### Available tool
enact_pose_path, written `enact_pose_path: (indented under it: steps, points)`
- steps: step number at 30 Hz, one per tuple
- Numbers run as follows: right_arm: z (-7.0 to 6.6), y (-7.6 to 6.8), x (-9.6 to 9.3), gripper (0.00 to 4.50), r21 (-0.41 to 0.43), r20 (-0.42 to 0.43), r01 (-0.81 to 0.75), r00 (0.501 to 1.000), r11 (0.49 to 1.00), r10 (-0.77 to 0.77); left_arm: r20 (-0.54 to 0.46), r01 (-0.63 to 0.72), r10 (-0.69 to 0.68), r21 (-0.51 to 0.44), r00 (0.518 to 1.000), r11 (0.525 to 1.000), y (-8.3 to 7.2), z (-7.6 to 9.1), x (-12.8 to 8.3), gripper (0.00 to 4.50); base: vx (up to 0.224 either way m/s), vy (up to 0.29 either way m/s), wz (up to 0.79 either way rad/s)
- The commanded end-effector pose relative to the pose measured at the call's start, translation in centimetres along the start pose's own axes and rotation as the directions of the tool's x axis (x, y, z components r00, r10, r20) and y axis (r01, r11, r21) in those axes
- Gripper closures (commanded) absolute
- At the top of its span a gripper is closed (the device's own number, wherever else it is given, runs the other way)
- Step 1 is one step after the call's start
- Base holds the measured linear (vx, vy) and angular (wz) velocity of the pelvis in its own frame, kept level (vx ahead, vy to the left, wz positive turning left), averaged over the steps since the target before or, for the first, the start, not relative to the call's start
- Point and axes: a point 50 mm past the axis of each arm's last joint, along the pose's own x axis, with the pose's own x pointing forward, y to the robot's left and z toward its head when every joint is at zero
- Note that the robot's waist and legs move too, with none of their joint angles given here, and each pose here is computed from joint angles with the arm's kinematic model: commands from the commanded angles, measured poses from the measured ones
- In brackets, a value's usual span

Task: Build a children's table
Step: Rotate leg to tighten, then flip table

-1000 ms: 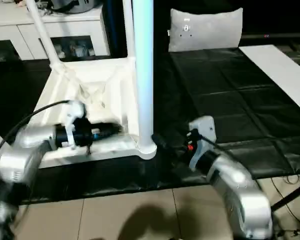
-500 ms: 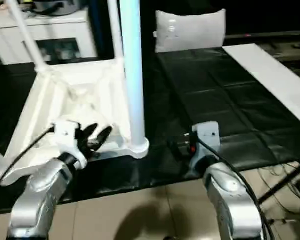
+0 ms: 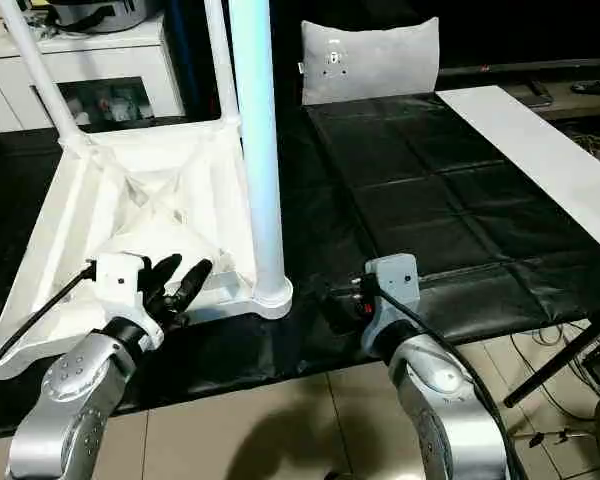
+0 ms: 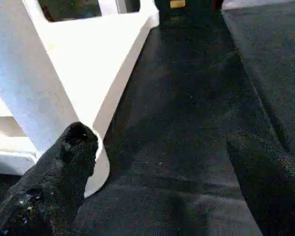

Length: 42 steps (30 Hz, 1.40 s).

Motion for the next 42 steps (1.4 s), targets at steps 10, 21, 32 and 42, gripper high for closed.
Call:
enact_pose_path:
  steps: [10, 21, 32, 42]
  points:
    - [-0.8, 0.3, 0.1, 0.0, -0.003, -0.027, -0.038, 0.999, 0.999, 0.038, -0.012, -0.015, 0.015, 0.025, 1.0, 1.0, -0.1, -0.1, -0.3, 2.09, 0.0, 0.0, 0.0]
    - [-0.8, 0.6, -0.1, 0.0, -0.015, -0.052, -0.127, 0.991, 0.992, 0.126, -0.022, -0.004, 0.006, 0.07, 1.0, 0.998, -0.1, -0.1, -0.5, 2.09, 0.0, 0.0, 0.0]
    - [-1.3, -0.9, -1.1, 0.0, -0.059, -0.047, -0.09, 0.995, 0.994, 0.088, 0.038, -0.056, 0.053, 0.072, 0.998, 0.996, 0.2, 0.0, -1.2, 1.73, 0.015, -0.11, 0.45]
    - [-0.3, -1.1, -1.3, 0.0, -0.077, 0.029, -0.147, 0.988, 0.986, 0.15, 0.1, -0.194, 0.196, -0.029, 0.976, 0.981, 1.8, 0.2, -2.3, 0.89, 0.0, -0.009, 0.0]
